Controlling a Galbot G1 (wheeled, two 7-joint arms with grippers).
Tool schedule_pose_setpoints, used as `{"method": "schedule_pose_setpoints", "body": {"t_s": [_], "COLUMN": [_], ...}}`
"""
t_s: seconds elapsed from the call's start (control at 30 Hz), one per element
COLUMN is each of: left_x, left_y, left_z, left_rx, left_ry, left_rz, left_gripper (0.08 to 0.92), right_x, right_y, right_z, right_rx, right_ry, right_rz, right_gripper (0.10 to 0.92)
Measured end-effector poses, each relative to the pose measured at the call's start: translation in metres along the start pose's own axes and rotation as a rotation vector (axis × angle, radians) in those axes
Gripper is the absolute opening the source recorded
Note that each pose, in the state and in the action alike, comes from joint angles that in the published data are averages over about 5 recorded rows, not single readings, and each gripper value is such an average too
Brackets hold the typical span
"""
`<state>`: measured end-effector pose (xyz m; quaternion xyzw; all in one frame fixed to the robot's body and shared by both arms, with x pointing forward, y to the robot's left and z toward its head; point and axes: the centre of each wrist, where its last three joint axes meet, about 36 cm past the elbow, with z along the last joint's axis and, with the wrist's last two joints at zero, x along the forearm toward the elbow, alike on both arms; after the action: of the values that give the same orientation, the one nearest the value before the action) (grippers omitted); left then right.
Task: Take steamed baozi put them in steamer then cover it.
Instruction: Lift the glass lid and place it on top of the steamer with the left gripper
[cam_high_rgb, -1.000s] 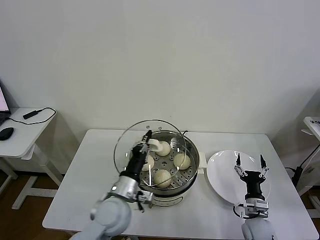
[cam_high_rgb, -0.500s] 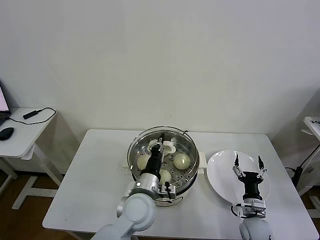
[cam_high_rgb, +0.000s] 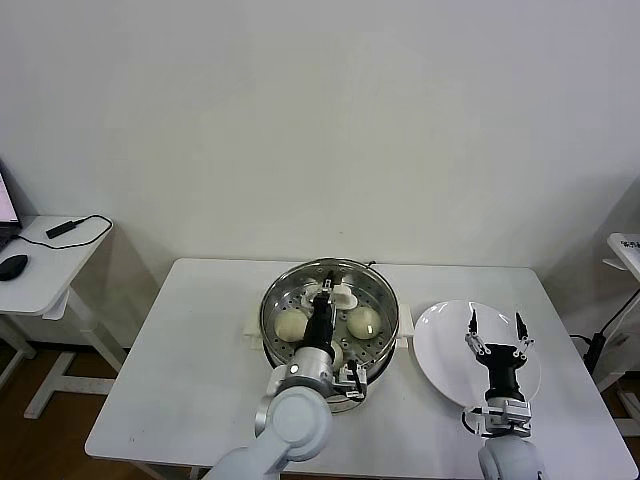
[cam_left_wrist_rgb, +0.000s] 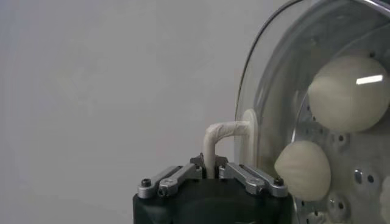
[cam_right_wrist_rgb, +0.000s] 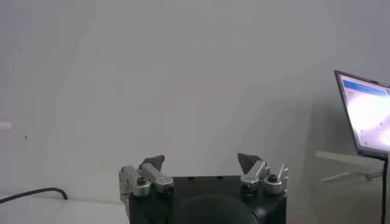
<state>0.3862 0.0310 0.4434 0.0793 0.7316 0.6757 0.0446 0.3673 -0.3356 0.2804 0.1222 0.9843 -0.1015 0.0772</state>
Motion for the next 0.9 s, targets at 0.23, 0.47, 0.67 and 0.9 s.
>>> {"method": "schedule_pose_setpoints", "body": {"t_s": [0.23, 0.47, 0.67, 0.9], "left_x": [-0.003, -0.005, -0.006, -0.004], "left_y": [-0.006, -0.010, -0.012, -0.013], "left_z": [-0.004, -0.005, -0.006, -0.004], "left_rx": [-0.032, -0.066, -0.082, -0.088], "left_ry": [0.006, 0.011, 0.012, 0.012], "left_rz": [-0.003, -0.005, -0.004, 0.012], "left_gripper": [0.191, 0.191, 0.191, 0.191], "right_x": [0.000, -0.002, -0.002, -0.003], "right_y": [0.000, 0.000, 0.001, 0.002], "right_z": [0.000, 0.001, 0.001, 0.003], "right_rx": [0.001, 0.000, -0.002, 0.000], "right_ry": [0.000, 0.000, 0.000, 0.001], "right_rz": [0.000, 0.001, 0.000, -0.002], "right_gripper": [0.823, 0.823, 0.823, 0.823]}}
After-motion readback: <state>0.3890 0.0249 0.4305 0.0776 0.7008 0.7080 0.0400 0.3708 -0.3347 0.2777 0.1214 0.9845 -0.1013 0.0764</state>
